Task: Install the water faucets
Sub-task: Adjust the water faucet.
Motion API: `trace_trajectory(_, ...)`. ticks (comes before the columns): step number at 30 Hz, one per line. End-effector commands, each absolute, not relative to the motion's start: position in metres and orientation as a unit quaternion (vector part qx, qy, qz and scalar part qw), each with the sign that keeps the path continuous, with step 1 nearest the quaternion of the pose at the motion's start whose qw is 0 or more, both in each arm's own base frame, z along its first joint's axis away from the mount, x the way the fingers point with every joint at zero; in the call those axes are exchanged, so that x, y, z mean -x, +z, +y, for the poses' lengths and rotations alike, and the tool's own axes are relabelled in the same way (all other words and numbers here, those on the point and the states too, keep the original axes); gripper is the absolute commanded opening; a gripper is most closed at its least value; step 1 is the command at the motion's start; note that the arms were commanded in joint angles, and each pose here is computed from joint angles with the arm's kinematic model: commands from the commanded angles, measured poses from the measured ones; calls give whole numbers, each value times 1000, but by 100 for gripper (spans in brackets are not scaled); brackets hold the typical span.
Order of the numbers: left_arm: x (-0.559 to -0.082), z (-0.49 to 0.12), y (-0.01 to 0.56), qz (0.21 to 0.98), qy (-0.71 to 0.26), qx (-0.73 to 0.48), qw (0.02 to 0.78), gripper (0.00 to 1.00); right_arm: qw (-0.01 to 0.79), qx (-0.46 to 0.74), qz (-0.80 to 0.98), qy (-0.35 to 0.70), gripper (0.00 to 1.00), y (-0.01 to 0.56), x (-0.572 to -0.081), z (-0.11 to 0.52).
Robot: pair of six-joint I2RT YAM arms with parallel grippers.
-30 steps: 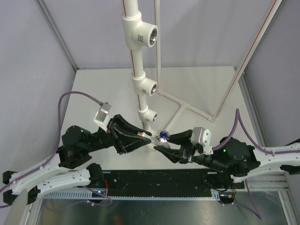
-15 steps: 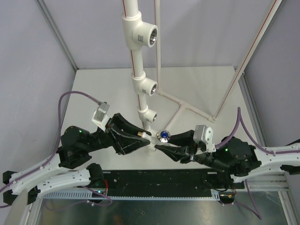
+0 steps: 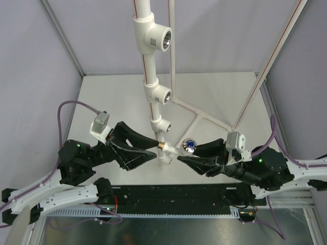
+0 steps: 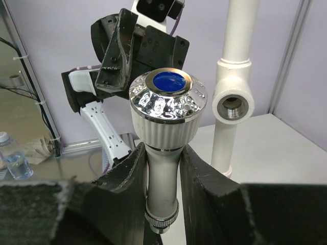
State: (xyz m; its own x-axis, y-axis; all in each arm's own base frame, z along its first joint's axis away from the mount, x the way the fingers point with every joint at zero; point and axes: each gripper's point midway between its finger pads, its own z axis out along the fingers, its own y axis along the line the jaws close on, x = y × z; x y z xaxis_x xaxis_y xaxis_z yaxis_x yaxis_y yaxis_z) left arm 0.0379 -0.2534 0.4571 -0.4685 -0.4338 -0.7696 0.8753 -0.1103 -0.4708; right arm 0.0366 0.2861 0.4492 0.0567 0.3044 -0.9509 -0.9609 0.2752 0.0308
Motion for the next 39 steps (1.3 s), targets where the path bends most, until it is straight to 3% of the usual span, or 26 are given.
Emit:
trace_trajectory(1, -38, -256, 462, 475, -714, -226, 462, 58, 640, 330, 461, 518, 0, 471, -32, 283)
trace_trajectory(10, -38, -265, 460, 481, -714, -238, 451, 59, 634, 337, 464, 519, 1, 466, -30, 289)
trace_trajectory(17, -35, -267, 459, 480, -715, -245, 445, 33, 636, 336, 465, 517, 1, 467, -31, 286)
trace_trajectory(19, -36, -267, 459, 480, -714, -245, 446, 20, 636, 336, 466, 516, 2, 466, -31, 285)
trace_trajectory(21, -36, -267, 459, 481, -715, -245, 445, 5, 636, 334, 467, 516, 8, 466, -32, 285)
trace_trajectory(22, -36, -268, 458, 482, -715, -245, 444, 3, 636, 334, 468, 516, 18, 466, -32, 285)
trace_trajectory(24, -36, -269, 459, 482, -715, -246, 442, 1, 637, 333, 469, 513, 36, 465, -33, 287)
trace_trajectory(28, -35, -271, 462, 480, -718, -248, 439, 0, 643, 336, 465, 507, 58, 465, -33, 295)
trace_trajectory(32, -35, -271, 463, 479, -721, -245, 438, 0, 653, 335, 460, 499, 68, 467, -35, 303)
trace_trajectory(39, -40, -264, 469, 471, -725, -220, 452, 0, 658, 338, 466, 485, 69, 461, -38, 316)
